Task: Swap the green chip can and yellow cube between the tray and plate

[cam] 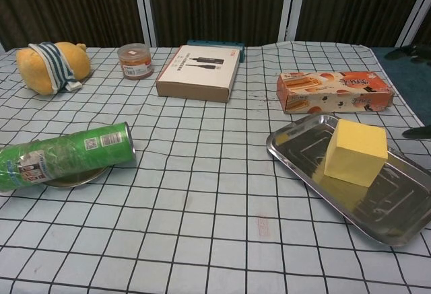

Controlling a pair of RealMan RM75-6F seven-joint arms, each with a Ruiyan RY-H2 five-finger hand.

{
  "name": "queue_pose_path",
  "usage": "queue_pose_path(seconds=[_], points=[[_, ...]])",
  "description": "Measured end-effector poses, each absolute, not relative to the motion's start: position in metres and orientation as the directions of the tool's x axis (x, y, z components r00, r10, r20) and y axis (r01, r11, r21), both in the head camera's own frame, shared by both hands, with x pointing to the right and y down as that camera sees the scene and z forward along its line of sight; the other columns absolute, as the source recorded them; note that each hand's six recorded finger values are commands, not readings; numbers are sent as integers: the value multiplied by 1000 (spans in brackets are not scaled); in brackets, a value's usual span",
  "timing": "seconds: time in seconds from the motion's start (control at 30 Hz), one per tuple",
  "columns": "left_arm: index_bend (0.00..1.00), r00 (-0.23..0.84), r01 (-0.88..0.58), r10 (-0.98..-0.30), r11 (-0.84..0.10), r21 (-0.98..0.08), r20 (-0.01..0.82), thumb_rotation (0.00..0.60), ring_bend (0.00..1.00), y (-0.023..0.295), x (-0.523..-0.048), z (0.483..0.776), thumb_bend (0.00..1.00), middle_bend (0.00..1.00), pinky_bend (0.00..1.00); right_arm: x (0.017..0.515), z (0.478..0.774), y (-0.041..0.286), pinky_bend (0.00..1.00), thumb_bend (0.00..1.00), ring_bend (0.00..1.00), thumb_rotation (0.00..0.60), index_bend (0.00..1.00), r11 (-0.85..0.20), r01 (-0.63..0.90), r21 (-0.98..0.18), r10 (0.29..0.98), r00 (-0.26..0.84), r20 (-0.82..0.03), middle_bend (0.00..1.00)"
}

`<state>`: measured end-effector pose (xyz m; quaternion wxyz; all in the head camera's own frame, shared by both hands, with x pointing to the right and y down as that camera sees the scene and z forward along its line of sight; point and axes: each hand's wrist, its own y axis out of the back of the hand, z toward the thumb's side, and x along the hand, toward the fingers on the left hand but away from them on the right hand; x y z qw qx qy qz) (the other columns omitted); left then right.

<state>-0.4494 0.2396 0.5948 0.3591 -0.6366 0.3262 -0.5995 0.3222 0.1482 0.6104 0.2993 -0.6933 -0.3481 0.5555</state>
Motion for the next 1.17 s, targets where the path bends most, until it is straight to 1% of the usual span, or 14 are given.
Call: queue_pose_path(seconds=[0.07,0.17,0.27,0.37,0.5,0.67,0.87,1.17], points=[[178,69,16,-850,-522,-853,522,600,159,240,-449,592,379,210,241,338,598,147,40,95,0,600,0,-503,166,-848,864,97,-494,0],[177,71,15,-858,-510,-860,509,600,159,240,-448,588,378,212,241,369,584,154,32,92,0,600,0,-410,164,-897,911,13,-413,0],[177,83,15,-863,-499,-866,498,600,159,241,-445,584,378,212,242,394,580,165,23,72,0,600,0,-368,151,-917,925,-43,-378,0],[178,95,19,-867,-489,-872,489,600,159,242,-442,582,378,211,243,406,581,172,12,61,0,600,0,-342,156,-927,933,-64,-355,0],[162,105,21,-874,-476,-879,475,600,159,243,-439,581,379,209,242,410,581,180,1,60,0,600,0,-311,182,-933,943,-67,-327,0],[138,94,19,-875,-475,-880,474,600,159,242,-440,583,379,193,244,415,570,189,1,60,0,600,0,-268,173,-948,955,-80,-285,0],[134,97,9,-878,-471,-882,469,600,159,241,-439,582,378,193,244,417,570,189,1,60,0,600,0,-277,193,-941,951,-85,-298,0],[134,97,4,-878,-471,-882,469,600,159,241,-440,582,378,193,245,414,579,190,1,60,0,600,0,-334,179,-925,933,-78,-352,0]])
